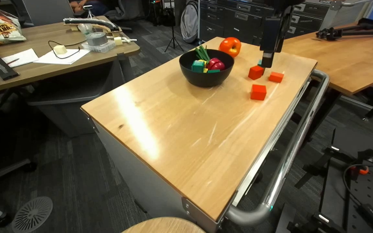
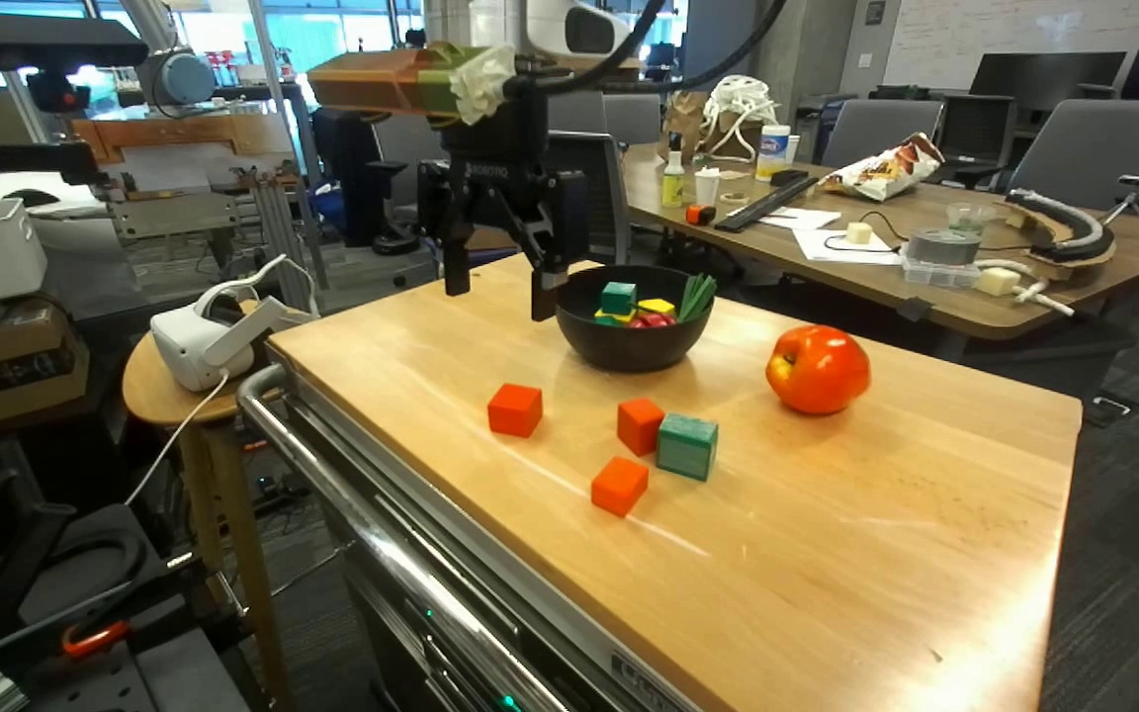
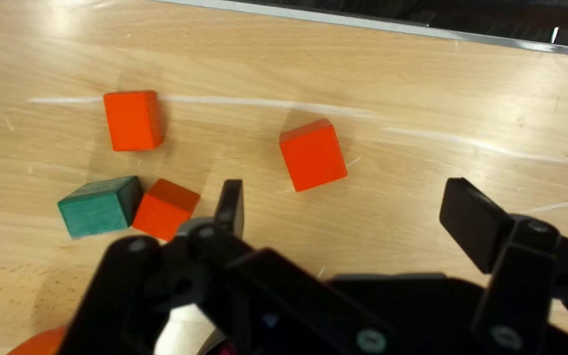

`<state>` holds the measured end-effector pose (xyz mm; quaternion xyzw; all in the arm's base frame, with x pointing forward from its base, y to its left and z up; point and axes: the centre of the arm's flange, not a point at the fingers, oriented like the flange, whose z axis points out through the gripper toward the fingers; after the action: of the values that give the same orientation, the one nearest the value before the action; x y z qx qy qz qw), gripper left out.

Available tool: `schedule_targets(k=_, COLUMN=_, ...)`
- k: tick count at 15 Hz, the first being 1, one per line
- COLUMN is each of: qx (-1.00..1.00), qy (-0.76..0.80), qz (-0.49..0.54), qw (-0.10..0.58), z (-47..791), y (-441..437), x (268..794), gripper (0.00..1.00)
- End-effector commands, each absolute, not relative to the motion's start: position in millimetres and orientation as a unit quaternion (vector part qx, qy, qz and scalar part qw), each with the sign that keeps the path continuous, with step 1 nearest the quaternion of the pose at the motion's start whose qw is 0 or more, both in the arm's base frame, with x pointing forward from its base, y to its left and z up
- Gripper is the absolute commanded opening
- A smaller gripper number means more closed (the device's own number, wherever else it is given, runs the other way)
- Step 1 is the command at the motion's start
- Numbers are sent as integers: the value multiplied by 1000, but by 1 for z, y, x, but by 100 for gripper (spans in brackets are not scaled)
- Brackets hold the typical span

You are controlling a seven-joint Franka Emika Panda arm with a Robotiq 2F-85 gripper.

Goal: Put the red object and blocks into the bowl and then move the apple to the left side of the bowl

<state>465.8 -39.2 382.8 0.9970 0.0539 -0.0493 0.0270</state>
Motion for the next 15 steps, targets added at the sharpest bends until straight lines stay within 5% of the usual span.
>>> schedule_targets(k=1, qx=995, qy=36, qz=-73, qw=53, z=365, y=-37, x=487, gripper=100)
schedule_targets(k=5, qx=983, qy=122, qz=-135, qw=9, z=343, y=-51, x=498, gripper=100)
schedule_targets(k=12, qx=989, qy=126, qz=-71, qw=41, z=315, y=-41, x=478, gripper=100)
schedule_targets(k=15, qx=991, qy=57, qz=-118, qw=-8, z=299, y=-30, x=468, gripper=100)
